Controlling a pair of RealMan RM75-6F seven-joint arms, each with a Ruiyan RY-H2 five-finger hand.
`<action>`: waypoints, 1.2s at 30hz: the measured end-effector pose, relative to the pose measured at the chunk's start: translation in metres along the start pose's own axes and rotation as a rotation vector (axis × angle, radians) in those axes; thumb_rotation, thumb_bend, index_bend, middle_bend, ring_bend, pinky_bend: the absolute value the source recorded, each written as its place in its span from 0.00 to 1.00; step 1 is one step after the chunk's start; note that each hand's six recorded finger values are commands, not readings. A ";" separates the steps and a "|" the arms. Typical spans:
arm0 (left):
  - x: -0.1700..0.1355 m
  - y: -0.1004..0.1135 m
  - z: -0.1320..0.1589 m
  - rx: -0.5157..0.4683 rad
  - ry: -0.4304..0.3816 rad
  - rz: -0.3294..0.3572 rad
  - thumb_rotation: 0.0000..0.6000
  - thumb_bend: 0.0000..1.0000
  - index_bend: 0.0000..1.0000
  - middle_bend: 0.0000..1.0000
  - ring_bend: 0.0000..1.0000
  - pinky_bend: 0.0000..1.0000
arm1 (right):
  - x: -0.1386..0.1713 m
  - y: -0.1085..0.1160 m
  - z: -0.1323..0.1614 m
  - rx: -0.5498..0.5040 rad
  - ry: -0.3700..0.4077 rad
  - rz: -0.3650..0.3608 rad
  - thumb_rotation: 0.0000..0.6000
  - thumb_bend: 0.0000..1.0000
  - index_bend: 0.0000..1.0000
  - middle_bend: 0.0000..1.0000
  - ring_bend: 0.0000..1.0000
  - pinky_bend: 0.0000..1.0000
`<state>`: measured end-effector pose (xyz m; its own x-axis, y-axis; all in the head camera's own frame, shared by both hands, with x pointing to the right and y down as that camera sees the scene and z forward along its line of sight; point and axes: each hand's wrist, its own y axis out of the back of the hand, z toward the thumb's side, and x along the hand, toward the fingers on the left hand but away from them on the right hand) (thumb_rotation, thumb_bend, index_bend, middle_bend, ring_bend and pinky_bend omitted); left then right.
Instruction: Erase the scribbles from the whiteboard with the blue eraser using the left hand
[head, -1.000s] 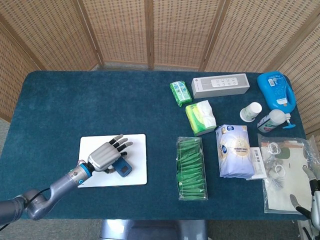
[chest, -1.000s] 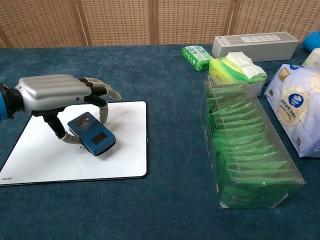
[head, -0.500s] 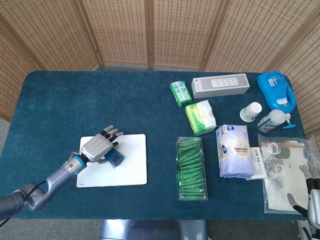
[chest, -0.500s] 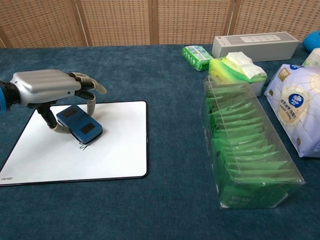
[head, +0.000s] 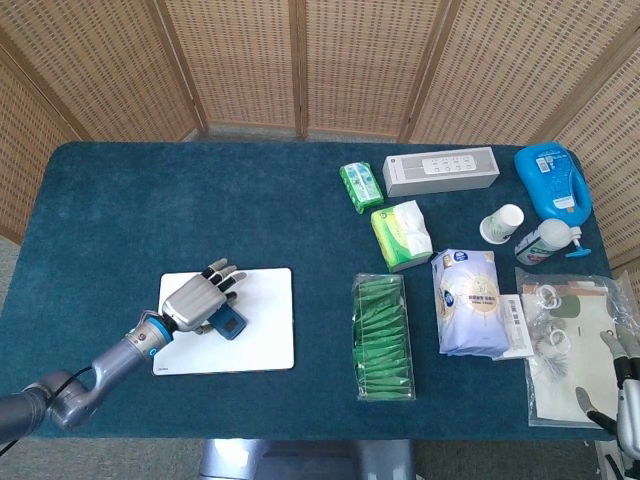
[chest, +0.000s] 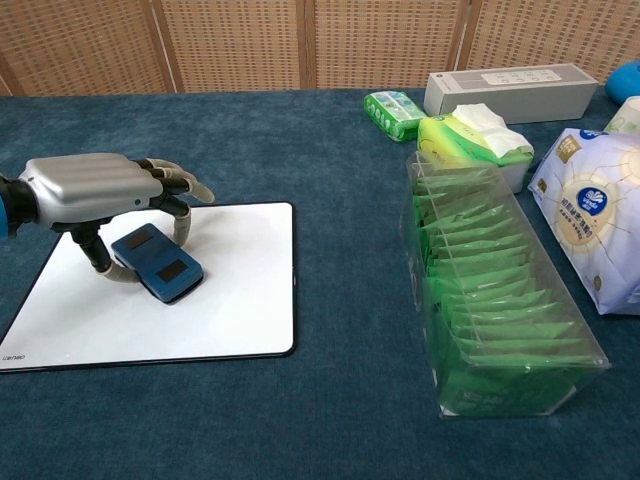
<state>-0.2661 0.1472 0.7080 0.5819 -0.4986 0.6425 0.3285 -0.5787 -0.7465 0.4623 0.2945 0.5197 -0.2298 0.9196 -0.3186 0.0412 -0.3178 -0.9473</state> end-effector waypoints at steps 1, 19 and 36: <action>0.000 0.000 0.002 -0.002 -0.003 0.000 1.00 0.28 0.68 0.13 0.00 0.00 | 0.000 0.000 0.000 0.000 0.000 -0.001 1.00 0.23 0.15 0.11 0.00 0.03; -0.007 0.002 0.008 -0.002 -0.018 0.004 1.00 0.28 0.70 0.14 0.00 0.00 | 0.002 0.000 -0.003 -0.006 -0.003 -0.001 1.00 0.23 0.15 0.11 0.00 0.03; 0.008 0.002 0.005 -0.028 0.011 0.012 1.00 0.28 0.69 0.14 0.00 0.00 | 0.004 0.002 -0.005 -0.005 -0.010 -0.005 1.00 0.23 0.15 0.11 0.00 0.03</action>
<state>-0.2568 0.1456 0.7108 0.5775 -0.5124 0.6355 0.3009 -0.5901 -0.7492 0.4664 0.2986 0.5163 -0.2399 0.9188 -0.3135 0.0448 -0.3121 -0.9490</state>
